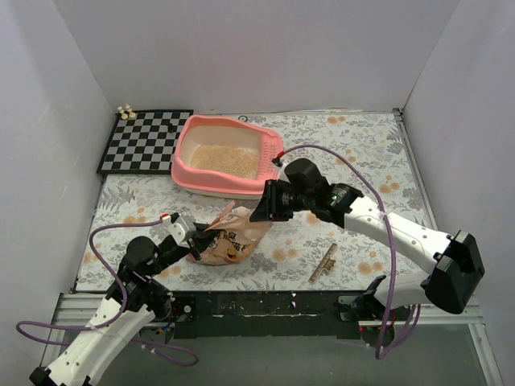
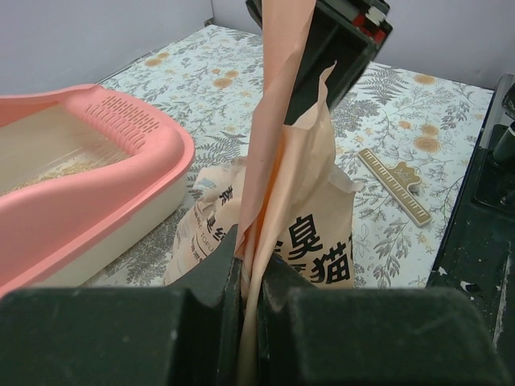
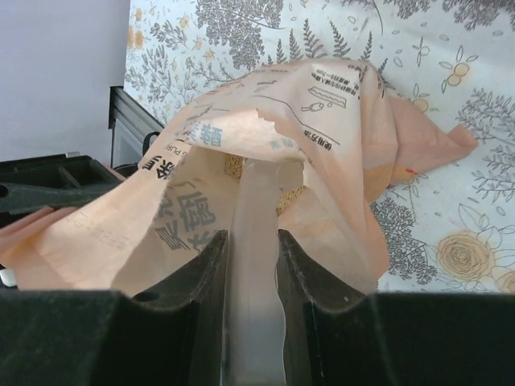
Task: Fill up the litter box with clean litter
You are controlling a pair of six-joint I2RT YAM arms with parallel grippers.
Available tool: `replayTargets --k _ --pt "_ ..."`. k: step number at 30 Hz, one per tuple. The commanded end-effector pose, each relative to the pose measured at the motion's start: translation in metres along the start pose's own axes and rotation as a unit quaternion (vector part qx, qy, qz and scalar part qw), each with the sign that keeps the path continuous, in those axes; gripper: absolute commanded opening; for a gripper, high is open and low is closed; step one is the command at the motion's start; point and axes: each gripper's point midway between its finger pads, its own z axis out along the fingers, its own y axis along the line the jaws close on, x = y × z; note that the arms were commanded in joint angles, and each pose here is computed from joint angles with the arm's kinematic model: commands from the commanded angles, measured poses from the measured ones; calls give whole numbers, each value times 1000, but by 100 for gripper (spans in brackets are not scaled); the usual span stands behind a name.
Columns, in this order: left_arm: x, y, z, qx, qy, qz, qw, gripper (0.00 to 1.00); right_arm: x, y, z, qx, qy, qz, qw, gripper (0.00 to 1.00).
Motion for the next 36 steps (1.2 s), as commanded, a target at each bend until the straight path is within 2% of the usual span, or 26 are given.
replayTargets --k 1,9,14,17,25,32,36 --pt "-49 -13 -2 32 -84 26 996 0 -28 -2 -16 20 9 -78 997 1" --pt "-48 -17 -2 44 -84 25 995 0 -17 2 -12 -9 123 -134 983 1" --pt "-49 -18 -3 46 -88 28 995 0 8 -8 13 -45 191 -111 974 1" --pt "-49 -18 -3 47 -89 28 995 0 19 -15 27 -69 203 -94 972 1" --pt "-47 -18 -2 48 -85 29 995 0 39 -10 46 -145 201 -51 968 1" --pt "-44 -16 -2 44 -80 35 995 0 40 14 49 -235 152 -12 960 1" --pt "-41 -16 0 45 -73 32 996 0 35 32 46 -272 131 -16 953 1"
